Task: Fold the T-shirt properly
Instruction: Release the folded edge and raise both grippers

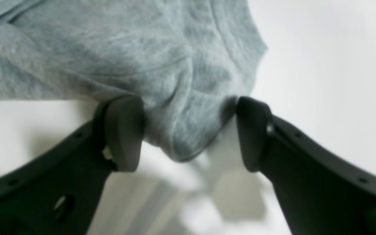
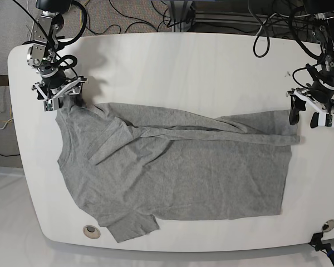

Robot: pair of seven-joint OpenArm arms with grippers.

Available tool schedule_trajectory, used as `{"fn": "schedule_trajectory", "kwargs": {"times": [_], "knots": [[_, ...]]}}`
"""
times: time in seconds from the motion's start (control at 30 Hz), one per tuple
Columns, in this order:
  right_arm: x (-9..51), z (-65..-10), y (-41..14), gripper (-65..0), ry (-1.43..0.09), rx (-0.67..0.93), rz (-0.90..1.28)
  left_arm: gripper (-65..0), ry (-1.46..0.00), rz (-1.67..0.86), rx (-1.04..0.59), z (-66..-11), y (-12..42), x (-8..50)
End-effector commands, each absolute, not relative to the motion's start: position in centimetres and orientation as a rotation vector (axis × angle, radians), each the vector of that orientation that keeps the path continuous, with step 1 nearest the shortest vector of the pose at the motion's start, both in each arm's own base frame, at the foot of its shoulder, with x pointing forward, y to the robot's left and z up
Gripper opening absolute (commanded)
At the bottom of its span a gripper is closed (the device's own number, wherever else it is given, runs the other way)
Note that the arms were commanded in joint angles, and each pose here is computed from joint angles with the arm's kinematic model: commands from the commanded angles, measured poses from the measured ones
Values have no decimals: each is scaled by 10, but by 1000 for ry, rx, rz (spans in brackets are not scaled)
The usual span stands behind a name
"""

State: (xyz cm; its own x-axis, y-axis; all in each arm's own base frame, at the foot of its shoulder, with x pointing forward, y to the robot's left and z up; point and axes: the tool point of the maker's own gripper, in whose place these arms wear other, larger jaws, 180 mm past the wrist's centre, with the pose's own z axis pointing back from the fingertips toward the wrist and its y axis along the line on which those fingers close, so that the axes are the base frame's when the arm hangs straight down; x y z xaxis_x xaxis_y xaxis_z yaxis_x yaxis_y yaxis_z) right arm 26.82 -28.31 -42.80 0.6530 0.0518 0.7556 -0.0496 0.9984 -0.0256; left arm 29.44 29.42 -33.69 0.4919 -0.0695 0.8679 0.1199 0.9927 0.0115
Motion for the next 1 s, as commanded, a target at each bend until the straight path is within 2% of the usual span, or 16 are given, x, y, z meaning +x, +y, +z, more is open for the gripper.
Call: {"fn": "schedule_trajectory", "kwargs": {"times": [0.0, 0.17, 0.37, 0.7, 0.97], "knots": [[266, -432, -289, -262, -843, -8, 72, -261, -1106, -126, -40, -319, 300, 301], [264, -433, -289, -466, -840, -8, 71, -261, -1112, -114, -31, -316, 304, 301], [264, -433, -289, -642, -840, -8, 71, -261, -1108, -110, -32, -318, 305, 300], [264, -434, -289, -650, -838, -6, 70, -256, -1024, 12, -17, -355, 328, 296], [263, -434, -288, -650, -838, -7, 71, -256, -976, -2, -79, -378, 306, 305]]}}
